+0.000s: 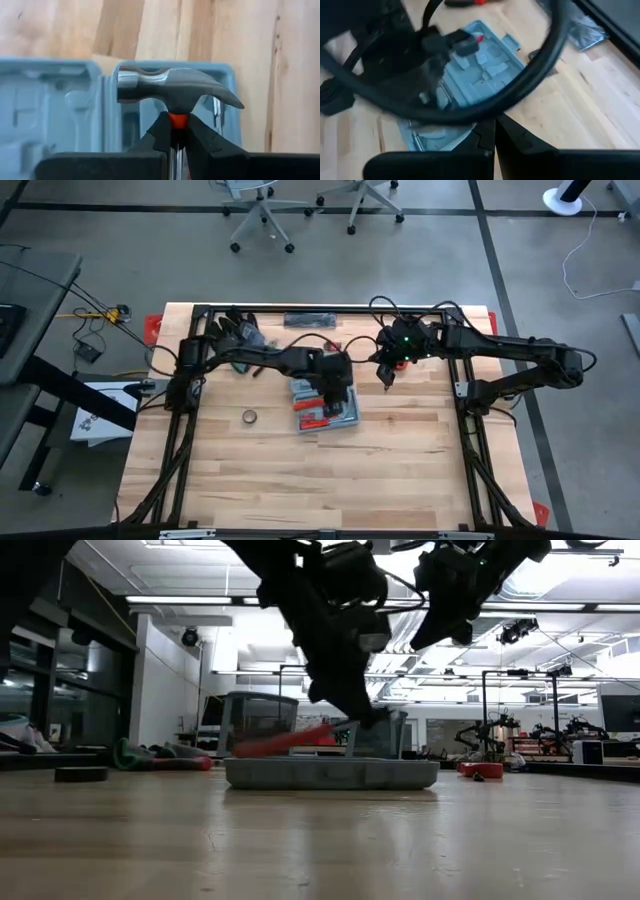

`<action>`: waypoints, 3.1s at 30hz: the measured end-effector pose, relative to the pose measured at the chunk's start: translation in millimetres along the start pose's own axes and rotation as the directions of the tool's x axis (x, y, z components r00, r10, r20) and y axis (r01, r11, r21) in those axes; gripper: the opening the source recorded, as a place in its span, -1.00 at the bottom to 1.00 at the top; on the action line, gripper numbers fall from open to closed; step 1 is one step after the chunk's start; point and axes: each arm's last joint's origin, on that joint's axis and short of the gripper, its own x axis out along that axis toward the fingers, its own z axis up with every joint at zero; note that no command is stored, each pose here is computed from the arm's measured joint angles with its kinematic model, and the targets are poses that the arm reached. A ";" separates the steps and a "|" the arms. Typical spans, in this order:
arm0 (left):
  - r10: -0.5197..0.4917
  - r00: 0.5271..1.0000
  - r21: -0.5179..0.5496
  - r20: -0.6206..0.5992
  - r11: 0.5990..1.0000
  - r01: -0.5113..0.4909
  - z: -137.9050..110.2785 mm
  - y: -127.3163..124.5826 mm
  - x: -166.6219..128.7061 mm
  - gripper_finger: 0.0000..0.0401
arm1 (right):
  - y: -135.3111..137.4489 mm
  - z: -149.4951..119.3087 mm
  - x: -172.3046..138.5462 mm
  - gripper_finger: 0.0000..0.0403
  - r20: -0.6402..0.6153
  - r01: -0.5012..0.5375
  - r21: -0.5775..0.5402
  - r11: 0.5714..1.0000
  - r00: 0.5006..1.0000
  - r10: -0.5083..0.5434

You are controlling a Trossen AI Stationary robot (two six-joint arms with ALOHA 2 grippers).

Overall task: Prefit tool cases
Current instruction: Put the hammer into the gray prefit tool case

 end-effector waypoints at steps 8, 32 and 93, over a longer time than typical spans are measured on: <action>-0.050 0.997 -0.009 -0.053 0.999 0.049 -5.8 2.3 23.0 -0.91 | -11.2 1.7 -6.9 -1.00 0.019 0.031 0.026 0.999 0.999 -0.032; -0.050 0.996 -0.069 -0.068 0.997 0.045 -5.8 10.6 16.5 -0.40 | -12.0 1.8 -5.8 -1.00 0.011 -0.004 0.015 1.000 1.000 0.003; -0.131 0.988 -0.237 0.077 0.960 0.146 -64.3 4.5 4.7 -1.00 | 41.2 -56.3 156.7 -1.00 -0.413 -0.326 0.050 0.944 0.854 0.316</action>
